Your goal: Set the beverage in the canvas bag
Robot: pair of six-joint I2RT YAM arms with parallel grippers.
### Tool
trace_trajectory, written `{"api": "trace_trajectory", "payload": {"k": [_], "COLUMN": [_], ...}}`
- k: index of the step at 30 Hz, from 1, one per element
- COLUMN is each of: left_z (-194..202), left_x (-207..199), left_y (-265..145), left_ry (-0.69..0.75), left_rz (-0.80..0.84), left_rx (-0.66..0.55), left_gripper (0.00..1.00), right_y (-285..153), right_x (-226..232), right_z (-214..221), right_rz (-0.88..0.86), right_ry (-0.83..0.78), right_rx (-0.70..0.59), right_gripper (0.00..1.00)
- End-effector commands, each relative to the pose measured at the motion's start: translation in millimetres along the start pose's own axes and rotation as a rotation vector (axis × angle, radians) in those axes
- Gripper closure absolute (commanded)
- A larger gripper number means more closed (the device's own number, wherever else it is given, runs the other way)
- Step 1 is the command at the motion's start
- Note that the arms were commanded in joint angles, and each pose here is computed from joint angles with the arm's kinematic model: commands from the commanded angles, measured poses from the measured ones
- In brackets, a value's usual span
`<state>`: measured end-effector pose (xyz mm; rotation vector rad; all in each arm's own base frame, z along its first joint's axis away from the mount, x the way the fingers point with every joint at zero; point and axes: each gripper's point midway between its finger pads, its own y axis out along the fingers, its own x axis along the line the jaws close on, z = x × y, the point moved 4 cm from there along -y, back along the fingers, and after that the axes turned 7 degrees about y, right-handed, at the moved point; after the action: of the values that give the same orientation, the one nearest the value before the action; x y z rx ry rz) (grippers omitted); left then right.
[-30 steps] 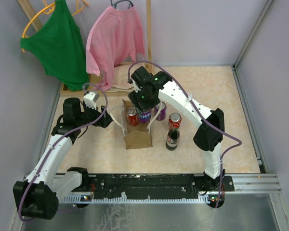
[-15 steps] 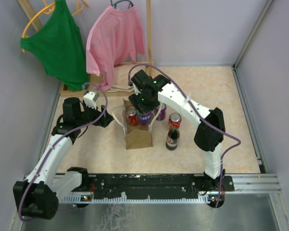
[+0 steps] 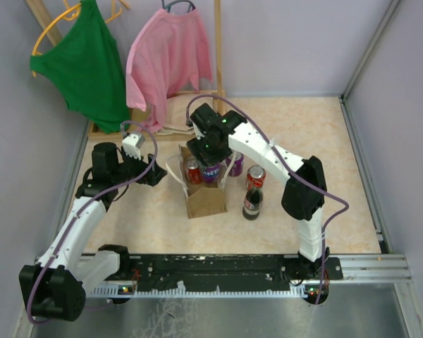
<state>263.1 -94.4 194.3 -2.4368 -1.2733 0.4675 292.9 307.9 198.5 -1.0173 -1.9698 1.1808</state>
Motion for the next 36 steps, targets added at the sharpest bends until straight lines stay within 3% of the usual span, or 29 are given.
{"api": "trace_trajectory", "payload": {"k": [1, 6, 14, 36], "left_z": [-10, -11, -11, -11], "left_x": [2, 2, 2, 2], "left_y": [0, 2, 3, 4], "left_ry": [0.006, 0.002, 0.003, -0.002], "left_rz": [-0.003, -0.002, 0.004, 0.009], "left_rx": [-0.038, -0.039, -0.036, -0.033], "left_gripper": [0.12, 0.12, 0.12, 0.12], "right_y": [-14, -12, -44, -53], "right_x": [5, 5, 8, 30], "right_z": [-22, -20, -38, -27], "right_rz": [-0.016, -0.01, -0.004, -0.047], "right_ry": [-0.019, -0.018, -0.004, -0.053], "right_rx": [-0.11, -0.111, -0.201, -0.172], "right_gripper": [1.0, 1.0, 1.0, 1.0]}}
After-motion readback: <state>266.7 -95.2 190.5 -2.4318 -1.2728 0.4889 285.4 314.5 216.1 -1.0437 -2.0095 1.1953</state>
